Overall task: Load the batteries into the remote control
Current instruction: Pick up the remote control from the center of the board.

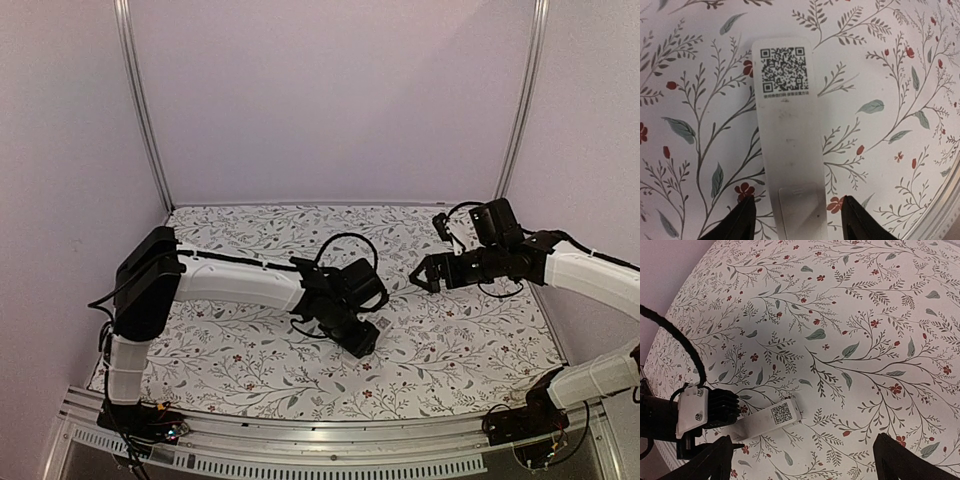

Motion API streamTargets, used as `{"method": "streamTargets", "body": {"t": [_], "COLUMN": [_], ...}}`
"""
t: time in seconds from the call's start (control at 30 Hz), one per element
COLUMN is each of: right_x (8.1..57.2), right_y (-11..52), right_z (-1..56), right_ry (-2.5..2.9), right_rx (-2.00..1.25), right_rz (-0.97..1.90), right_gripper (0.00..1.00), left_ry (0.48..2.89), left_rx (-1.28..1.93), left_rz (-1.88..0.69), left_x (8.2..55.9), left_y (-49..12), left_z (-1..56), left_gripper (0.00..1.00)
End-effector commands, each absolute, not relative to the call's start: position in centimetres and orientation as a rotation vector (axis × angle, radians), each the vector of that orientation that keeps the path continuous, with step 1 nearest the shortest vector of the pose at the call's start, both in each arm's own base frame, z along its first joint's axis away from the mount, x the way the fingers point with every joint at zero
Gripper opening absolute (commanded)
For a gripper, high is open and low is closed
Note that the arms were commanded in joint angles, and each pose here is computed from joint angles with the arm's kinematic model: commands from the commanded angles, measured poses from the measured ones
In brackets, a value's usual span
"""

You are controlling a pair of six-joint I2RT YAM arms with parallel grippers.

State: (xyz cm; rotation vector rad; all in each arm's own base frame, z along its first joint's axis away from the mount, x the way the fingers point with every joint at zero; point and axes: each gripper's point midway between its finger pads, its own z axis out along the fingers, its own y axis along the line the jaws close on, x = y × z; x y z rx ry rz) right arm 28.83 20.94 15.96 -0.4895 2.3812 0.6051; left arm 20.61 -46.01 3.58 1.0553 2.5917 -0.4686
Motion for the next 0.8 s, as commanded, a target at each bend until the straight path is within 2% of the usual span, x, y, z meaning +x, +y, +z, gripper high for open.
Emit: {"method": "streamTargets", "body": {"t": [0.0,0.17,0.3,0.4,0.57,0.77], "right_x": [28.9,29.1,29.0,29.0,29.0,28.6], "right_y": [20.9,20.0,19.8,19.9,19.8,21.5], "right_z": [16.8,17.1,17.0,17.0,18.3,21.0], "right_ry": [2.363,2.35,2.35,2.351,2.312,2.209], "right_rx": [-0.41,-0.343,-0.332,-0.335,-0.345,-0.393], "right_rz": [0.728,0.755,0.779,0.79,0.798,0.941], "right_gripper": [0.99,0.99,0.98,0.98,0.98,0.94], "left_ry": [2.604,2.614,2.606,2.59,2.511,2.246], "left_rx": [1.105,1.114,1.097,1.061,0.946,0.898], "left_rz": [-0.418,-0.298,-0.269,-0.296,-0.607,-0.933], "left_x": [20.1,20.7,21.1,21.9,22.8,23.2], "left_y": [-46.5,-45.8,-45.6,-45.7,-46.4,-47.6], "left_z": [2.2,1.0,1.1,2.1,6.2,13.7], "left_gripper": [0.57,0.5,0.33,0.27,0.22,0.18]}}
